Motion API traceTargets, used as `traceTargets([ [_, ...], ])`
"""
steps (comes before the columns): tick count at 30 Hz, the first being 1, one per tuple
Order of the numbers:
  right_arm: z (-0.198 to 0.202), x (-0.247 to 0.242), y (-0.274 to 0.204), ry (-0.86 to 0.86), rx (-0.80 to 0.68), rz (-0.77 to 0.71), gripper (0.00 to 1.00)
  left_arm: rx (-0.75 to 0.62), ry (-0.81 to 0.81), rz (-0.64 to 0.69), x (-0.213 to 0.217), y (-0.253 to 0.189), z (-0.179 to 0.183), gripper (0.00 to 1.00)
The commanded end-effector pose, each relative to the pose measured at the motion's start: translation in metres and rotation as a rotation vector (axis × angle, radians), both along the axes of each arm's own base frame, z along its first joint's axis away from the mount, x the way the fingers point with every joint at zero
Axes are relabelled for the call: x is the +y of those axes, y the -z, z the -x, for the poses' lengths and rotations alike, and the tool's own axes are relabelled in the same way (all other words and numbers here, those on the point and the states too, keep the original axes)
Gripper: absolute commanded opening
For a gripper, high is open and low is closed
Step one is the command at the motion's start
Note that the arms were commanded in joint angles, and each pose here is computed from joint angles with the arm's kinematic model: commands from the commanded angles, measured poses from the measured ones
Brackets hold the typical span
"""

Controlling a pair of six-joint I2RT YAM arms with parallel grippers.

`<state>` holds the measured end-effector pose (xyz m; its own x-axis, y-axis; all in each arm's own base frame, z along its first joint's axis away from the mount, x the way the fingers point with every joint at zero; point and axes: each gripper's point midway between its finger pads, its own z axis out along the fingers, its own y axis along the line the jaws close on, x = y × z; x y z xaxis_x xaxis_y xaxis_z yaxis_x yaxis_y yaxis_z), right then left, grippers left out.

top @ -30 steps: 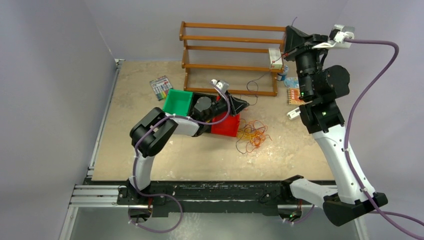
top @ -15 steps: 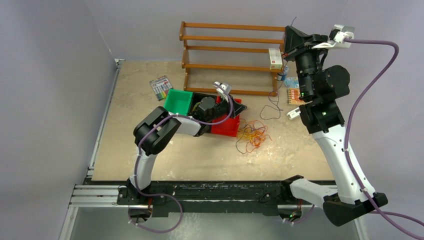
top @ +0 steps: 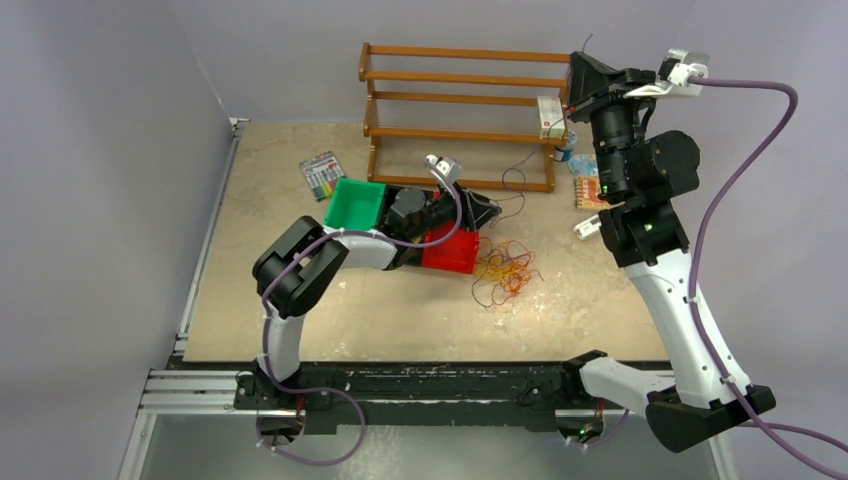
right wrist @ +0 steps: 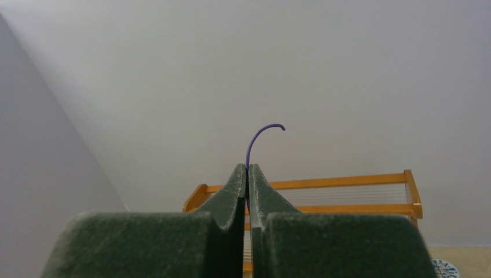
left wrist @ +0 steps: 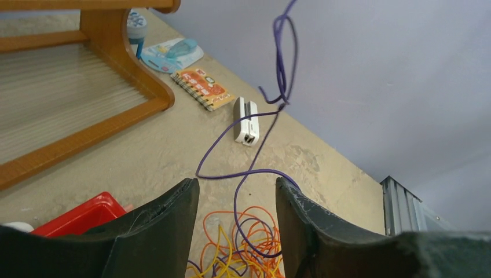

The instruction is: Untangle the cables

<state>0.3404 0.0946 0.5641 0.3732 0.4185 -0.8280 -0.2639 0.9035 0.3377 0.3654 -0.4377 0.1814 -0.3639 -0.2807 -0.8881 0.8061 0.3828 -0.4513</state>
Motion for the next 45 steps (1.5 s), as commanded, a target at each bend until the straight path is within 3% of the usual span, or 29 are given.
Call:
traceTargets([
  [1, 0.018, -0.002, -0.031, -0.022, -0.091, -0.033, 0.0, -0.111, -0.009, 0.064, 0.006, -0.048, 0.003, 0.51],
  [20, 0.014, 0.004, -0.029, -0.051, -0.085, -0.034, 0.0, -0.087, -0.021, 0.129, 0.006, -0.059, 0.0, 0.53],
  [28, 0.012, 0.008, -0.027, -0.068, -0.08, -0.035, 0.0, -0.087, 0.044, 0.165, -0.003, -0.06, 0.008, 0.53],
  [31, 0.013, 0.007, -0.027, -0.068, -0.08, -0.035, 0.0, -0.073, 0.036, 0.094, -0.008, -0.036, 0.005, 0.47],
  [37, 0.013, 0.008, -0.026, -0.069, -0.078, -0.038, 0.0, -0.06, -0.01, -0.055, -0.01, -0.002, -0.006, 0.26],
  [45, 0.012, 0.008, -0.026, -0.071, -0.078, -0.038, 0.0, -0.044, -0.02, -0.101, -0.011, 0.009, -0.01, 0.07],
])
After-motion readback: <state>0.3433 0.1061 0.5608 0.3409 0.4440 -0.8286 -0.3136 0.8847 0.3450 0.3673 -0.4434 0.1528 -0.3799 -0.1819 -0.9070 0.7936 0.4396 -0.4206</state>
